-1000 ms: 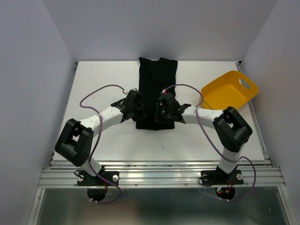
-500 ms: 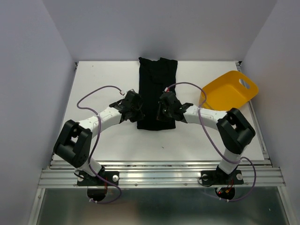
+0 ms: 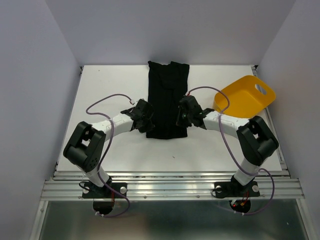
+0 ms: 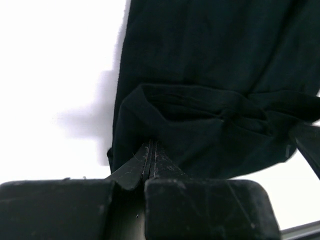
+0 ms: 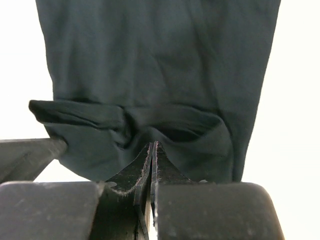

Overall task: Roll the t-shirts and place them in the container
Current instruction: Roll the T-shirt to the center of the board.

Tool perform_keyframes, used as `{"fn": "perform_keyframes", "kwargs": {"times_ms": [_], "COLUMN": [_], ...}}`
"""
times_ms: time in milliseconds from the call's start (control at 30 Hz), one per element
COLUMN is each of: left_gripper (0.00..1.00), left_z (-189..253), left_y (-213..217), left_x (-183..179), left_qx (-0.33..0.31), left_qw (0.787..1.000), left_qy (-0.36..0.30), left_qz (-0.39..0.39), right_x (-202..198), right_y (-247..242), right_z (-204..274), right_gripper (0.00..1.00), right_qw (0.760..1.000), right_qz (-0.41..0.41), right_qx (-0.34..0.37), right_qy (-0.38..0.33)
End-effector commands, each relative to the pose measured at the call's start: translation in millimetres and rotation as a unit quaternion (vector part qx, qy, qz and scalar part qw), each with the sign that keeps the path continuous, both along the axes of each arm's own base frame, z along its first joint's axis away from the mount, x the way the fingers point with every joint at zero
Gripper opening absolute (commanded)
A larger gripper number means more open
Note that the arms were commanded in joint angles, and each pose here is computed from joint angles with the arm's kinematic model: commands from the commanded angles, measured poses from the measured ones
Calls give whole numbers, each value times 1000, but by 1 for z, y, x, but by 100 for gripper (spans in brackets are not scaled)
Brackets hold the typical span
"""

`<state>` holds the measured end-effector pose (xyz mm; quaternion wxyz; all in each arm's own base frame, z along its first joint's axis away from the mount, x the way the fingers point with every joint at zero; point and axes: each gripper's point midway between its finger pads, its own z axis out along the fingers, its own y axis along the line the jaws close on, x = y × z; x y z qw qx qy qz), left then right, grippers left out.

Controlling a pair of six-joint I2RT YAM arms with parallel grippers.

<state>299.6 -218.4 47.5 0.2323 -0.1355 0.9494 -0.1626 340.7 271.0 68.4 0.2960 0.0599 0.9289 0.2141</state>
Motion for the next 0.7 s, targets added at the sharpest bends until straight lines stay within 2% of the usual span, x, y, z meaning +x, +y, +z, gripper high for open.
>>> {"fn": "perform_keyframes", "kwargs": {"times_ms": [0, 267, 667], "left_gripper": [0, 0, 0], "left_z": [-2, -33, -43], "left_y": [2, 11, 27], "left_x": [10, 1, -15], "left_qx": [7, 25, 31], "left_qw": [1000, 999, 999], "left_qy": [-12, 21, 33], "left_qz": [2, 3, 13], "right_x": [-5, -25, -53], "right_y": [-1, -42, -77], "right_z": [-5, -68, -74], "right_gripper": [1, 1, 1], "right_qw": [1000, 995, 992], "right_qz": [11, -28, -73], "right_qx": [-8, -68, -71], "right_qy": [1, 62, 69]}}
